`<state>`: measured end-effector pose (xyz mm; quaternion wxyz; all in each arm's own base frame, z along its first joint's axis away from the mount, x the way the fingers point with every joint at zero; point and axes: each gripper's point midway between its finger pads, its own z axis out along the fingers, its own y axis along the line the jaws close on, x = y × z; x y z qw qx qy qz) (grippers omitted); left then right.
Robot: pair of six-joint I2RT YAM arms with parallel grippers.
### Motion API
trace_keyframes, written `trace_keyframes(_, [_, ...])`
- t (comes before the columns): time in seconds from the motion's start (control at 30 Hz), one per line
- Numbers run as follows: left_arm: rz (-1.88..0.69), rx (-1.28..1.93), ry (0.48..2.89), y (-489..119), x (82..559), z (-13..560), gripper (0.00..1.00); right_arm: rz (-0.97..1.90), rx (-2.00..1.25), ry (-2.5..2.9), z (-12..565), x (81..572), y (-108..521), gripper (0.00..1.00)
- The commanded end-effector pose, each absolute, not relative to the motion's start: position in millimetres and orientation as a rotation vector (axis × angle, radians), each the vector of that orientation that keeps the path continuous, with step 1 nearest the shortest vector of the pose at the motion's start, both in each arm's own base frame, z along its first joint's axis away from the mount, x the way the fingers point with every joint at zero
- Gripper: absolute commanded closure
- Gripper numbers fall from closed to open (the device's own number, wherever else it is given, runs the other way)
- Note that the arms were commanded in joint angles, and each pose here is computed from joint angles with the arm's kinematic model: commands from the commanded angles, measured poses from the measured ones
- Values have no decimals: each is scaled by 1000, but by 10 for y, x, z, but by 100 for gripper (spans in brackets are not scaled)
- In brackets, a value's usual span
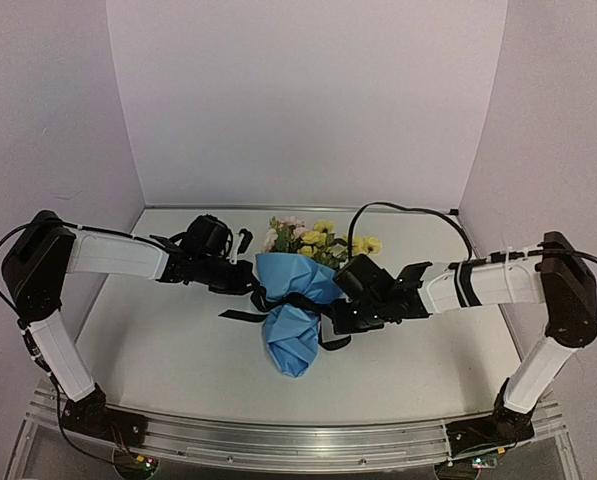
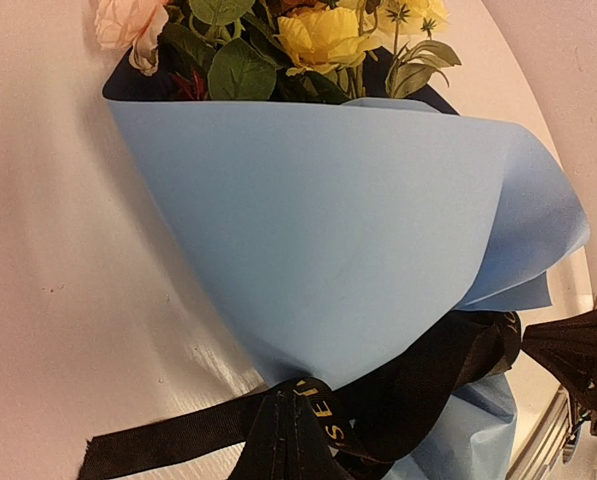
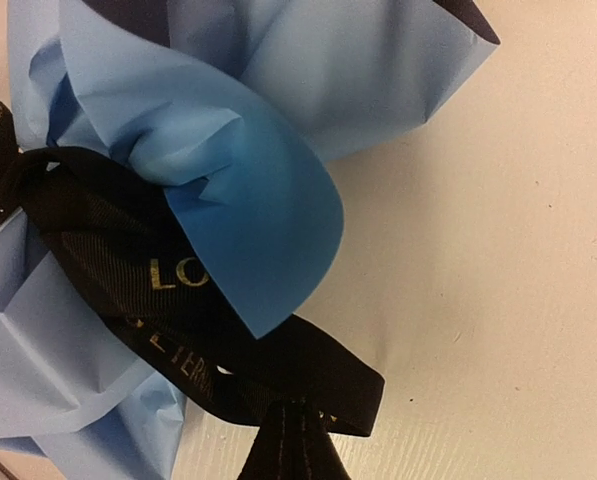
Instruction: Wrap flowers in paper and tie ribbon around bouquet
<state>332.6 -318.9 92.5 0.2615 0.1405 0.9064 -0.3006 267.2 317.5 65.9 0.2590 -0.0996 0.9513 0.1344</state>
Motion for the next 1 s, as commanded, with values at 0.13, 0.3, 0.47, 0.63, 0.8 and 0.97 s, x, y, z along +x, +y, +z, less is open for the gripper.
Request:
trace_keyframes(0.13, [-865, 403, 2364, -3282, 3396, 1247, 100, 372, -331, 2548, 948, 2580, 3175, 70])
trace_keyframes(0.3, [-869, 405, 2361, -3292, 3402, 1257, 100, 273, -403, 2566, 656, 2603, 3186, 57])
trace_keyframes(0.47, [-866, 409, 2361, -3293, 3405, 1263, 100, 146, -375, 2518, 550, 2770, 3118, 48])
trace_keyframes(0.63, [-870, 410, 2359, -3300, 3405, 1264, 100, 66, -361, 2463, 512, 2921, 3110, 51])
trace_keyframes(0.8, [-870, 416, 2357, -3306, 3411, 1272, 100, 74, -354, 2446, 531, 2963, 3150, 92])
trace_keyframes(0.97, [-870, 430, 2360, -3312, 3400, 1265, 100, 180, -385, 2463, 845, 2824, 3167, 100])
